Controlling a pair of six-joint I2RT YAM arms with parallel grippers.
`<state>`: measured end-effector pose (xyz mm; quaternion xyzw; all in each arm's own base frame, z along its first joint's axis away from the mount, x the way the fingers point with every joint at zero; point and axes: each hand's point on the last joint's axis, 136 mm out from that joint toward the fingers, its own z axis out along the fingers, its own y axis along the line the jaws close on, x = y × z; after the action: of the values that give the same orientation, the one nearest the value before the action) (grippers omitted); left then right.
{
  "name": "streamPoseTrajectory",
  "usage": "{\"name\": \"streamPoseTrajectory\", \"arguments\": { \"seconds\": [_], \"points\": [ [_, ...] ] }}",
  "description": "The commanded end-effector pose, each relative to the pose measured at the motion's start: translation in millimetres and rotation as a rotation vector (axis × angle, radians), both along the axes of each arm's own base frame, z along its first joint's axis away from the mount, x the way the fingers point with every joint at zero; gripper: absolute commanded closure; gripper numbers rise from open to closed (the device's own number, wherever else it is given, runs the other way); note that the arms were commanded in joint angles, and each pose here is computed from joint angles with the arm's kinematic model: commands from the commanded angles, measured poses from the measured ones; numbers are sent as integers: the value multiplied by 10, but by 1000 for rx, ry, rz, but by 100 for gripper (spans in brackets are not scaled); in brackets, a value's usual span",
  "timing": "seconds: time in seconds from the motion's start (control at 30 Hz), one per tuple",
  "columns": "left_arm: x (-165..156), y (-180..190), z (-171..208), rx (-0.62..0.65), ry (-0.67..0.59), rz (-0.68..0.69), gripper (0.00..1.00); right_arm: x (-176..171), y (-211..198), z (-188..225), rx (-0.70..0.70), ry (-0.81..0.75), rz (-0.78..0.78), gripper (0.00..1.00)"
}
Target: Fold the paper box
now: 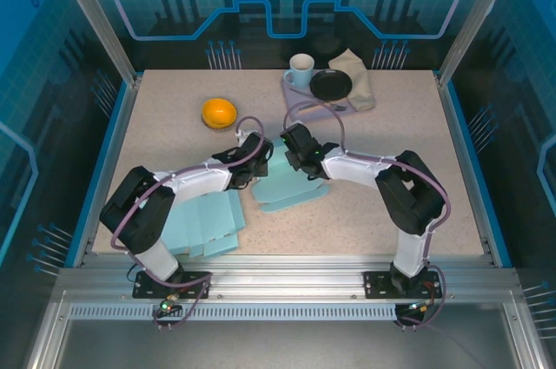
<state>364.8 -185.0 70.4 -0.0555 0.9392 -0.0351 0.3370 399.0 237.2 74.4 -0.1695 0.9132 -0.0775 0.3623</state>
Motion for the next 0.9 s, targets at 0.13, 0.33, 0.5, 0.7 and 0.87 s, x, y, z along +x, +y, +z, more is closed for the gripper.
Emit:
{"name": "streamPoseTrajectory", "arguments": {
  "seconds": [0.13,0.33,0.5,0.7,0.87],
  "points": [
    [-192,172,-48,108,87,50,93,-90,-1141,33,-392,-71,-461,88],
    [-192,108,-41,78,88,26,93,20,-745,-199,-57,-6,-247,69],
    [-182,72,-43,62,90,21,92,-48,-255,-175,213,-9,8,54],
    [-169,6,-58,36,103,16,92,-14,-273,-254,214,-4,4,55],
    [-171,0,-58,35,109,16,92,51,-383,-336,160,11,-54,58]
  ]
}}
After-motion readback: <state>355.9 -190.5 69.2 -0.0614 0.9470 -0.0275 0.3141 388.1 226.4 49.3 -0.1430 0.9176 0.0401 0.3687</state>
